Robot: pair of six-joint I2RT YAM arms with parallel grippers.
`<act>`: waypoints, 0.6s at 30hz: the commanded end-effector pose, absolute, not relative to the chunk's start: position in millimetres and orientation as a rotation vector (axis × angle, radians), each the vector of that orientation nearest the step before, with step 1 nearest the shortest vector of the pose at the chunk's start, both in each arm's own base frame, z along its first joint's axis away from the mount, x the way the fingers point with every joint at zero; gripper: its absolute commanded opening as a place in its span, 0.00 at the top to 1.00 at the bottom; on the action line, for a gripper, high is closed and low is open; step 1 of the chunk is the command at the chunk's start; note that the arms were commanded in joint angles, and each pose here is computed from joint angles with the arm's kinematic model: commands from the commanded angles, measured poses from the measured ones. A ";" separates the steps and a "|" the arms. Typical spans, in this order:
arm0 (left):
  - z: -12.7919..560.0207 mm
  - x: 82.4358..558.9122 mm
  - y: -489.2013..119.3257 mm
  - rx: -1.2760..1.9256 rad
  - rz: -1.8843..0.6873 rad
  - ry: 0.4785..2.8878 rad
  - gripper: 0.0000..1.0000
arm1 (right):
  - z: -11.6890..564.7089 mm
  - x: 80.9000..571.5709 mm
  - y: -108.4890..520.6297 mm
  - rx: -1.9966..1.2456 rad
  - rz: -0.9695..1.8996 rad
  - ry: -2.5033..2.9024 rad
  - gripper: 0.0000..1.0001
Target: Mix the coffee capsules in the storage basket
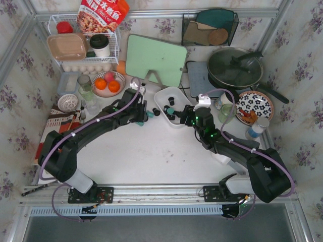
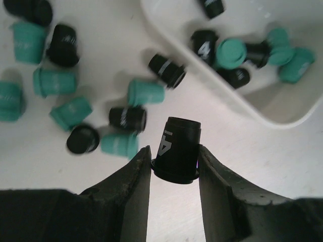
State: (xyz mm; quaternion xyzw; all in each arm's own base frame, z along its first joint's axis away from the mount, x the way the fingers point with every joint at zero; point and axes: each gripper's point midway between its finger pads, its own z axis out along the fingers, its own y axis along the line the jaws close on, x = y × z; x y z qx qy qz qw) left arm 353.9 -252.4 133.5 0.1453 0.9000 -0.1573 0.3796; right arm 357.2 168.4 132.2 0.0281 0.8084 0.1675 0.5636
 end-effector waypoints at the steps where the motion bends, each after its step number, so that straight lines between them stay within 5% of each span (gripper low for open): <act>1: 169.9 383.2 -298.9 0.366 -0.600 2.148 0.60 | 146.0 362.7 159.3 0.125 0.372 1.824 0.36; 15: 146.6 426.7 -374.1 0.436 -0.700 2.142 0.52 | 161.4 355.5 151.2 0.166 0.394 1.750 0.36; 18: 144.6 426.8 -380.0 0.465 -0.696 2.123 0.28 | 159.8 355.9 153.3 0.162 0.401 1.757 0.36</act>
